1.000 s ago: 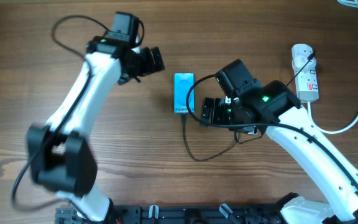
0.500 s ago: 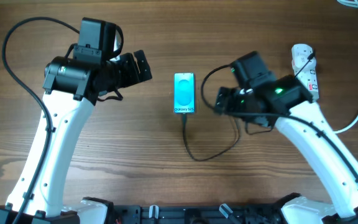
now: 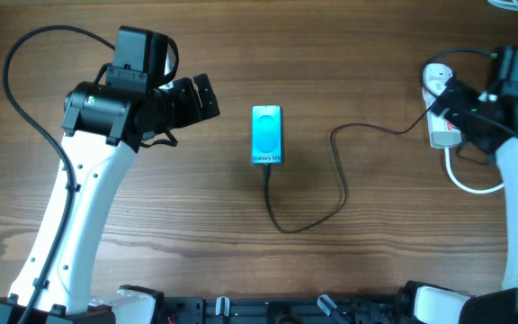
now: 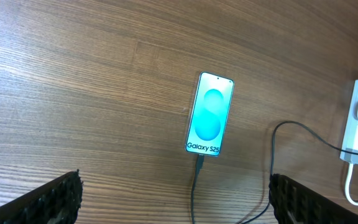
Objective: Plug charger to phone and switch on socket
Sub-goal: 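Release the phone and withdraw both grippers, then move the right gripper to the power strip switch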
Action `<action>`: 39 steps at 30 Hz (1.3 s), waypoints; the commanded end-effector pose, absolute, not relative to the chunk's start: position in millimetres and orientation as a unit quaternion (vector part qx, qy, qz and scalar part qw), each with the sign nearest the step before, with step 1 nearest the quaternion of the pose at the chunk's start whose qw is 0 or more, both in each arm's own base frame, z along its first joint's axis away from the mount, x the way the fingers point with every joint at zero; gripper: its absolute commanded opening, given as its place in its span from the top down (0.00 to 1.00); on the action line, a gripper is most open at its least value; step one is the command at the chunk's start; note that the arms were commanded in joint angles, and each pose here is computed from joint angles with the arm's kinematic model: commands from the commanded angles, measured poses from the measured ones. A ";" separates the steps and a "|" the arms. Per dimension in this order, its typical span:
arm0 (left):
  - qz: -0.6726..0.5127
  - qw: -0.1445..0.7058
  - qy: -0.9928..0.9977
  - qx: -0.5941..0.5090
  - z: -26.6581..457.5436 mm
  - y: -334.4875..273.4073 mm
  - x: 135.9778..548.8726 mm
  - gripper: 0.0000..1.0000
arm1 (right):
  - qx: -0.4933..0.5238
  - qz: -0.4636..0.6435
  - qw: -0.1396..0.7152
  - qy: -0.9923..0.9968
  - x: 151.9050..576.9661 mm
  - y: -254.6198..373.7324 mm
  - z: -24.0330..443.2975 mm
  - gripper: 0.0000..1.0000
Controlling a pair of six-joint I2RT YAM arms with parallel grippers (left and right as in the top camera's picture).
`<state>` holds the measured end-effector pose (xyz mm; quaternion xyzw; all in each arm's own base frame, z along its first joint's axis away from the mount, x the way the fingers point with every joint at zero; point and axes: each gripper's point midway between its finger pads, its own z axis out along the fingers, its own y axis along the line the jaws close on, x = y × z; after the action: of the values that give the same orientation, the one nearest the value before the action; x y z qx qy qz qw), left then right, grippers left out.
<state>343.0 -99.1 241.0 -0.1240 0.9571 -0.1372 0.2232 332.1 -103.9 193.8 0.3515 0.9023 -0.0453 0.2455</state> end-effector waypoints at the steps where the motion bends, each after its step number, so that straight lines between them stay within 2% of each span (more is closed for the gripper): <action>1: -0.130 0.225 0.957 -0.128 240.4 -96.6 343.4 0.00 | 0.432 -0.077 0.276 0.855 324.0 -156.9 207.9 0.00; 5: -0.130 0.225 0.957 -0.129 240.4 -96.5 343.5 0.00 | 0.472 -0.086 0.289 0.829 321.6 -194.1 201.9 0.00; 13: -0.130 0.225 0.957 -0.128 240.4 -96.6 343.4 0.00 | 0.502 -0.072 0.260 0.821 336.4 -233.5 154.0 0.00; 16: -0.130 0.225 0.957 -0.129 240.4 -96.5 343.5 0.00 | 0.487 -0.068 0.268 0.828 344.3 -242.1 148.2 0.00; 21: -0.130 0.225 0.957 -0.129 240.4 -96.5 343.5 0.00 | 0.382 -0.043 0.269 0.883 370.2 -237.1 125.5 0.00; 25: -0.130 0.225 0.957 -0.128 240.4 -96.7 343.5 0.00 | 0.397 -0.057 0.242 0.884 371.2 -251.1 91.2 0.00; 33: -0.130 0.225 0.957 -0.129 240.4 -96.5 343.5 0.00 | 0.391 -0.069 0.287 0.872 393.9 -268.0 89.9 0.00; 39: -0.130 0.225 0.957 -0.129 240.4 -96.5 343.6 0.00 | 0.367 -0.023 0.267 0.891 406.7 -256.3 50.2 0.00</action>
<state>342.9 -99.1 240.9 -0.1240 0.9571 -0.1372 0.2231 399.3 -265.7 72.4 0.3913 0.8753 -0.0567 0.2786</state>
